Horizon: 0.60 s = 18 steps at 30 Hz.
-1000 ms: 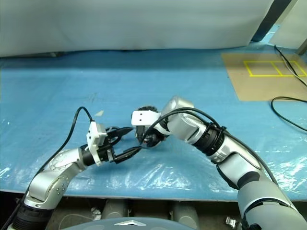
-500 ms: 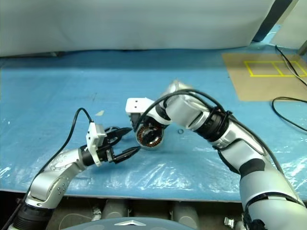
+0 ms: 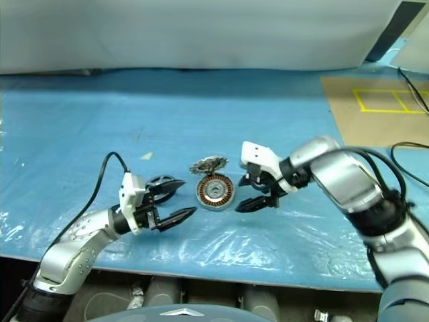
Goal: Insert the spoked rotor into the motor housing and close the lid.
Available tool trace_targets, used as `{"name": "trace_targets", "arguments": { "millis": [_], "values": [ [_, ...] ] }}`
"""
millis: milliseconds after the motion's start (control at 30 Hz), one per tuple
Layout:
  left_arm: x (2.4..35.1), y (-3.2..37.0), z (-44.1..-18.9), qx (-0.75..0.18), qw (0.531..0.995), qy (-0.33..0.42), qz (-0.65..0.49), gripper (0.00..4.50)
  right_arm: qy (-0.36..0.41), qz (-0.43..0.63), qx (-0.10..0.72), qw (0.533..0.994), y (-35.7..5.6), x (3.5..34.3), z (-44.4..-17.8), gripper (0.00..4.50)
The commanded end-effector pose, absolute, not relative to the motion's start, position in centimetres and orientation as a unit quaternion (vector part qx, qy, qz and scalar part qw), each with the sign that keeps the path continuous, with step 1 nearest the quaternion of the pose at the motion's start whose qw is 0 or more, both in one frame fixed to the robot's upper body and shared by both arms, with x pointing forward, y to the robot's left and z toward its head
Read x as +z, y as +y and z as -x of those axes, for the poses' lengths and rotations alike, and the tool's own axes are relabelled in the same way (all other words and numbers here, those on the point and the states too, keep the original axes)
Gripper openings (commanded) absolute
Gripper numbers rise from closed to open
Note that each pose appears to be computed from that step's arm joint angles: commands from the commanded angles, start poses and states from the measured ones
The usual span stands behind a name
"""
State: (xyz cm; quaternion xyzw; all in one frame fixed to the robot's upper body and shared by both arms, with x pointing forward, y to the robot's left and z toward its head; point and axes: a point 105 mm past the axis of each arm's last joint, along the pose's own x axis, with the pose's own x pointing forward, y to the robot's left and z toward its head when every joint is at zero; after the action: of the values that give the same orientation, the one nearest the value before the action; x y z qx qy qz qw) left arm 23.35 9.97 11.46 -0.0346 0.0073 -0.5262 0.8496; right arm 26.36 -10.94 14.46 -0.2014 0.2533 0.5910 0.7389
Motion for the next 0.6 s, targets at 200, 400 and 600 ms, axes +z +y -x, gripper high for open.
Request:
{"name": "trace_targets", "arguments": {
  "millis": [200,400,600],
  "values": [
    [12.5,10.1,-22.5,-0.524,0.851,-0.001,0.034,4.50,0.180,0.181,0.457,0.852,-12.2,11.8,-27.4,3.77],
    [12.2,10.2,-22.8,-0.525,0.851,0.002,0.030,4.50,0.194,0.157,0.350,0.903,-14.2,9.5,-29.5,3.77],
    [11.9,10.4,-23.0,-0.522,0.852,0.003,0.029,4.50,0.211,0.157,0.326,0.908,-14.9,7.9,-29.2,3.77]
  ]
}}
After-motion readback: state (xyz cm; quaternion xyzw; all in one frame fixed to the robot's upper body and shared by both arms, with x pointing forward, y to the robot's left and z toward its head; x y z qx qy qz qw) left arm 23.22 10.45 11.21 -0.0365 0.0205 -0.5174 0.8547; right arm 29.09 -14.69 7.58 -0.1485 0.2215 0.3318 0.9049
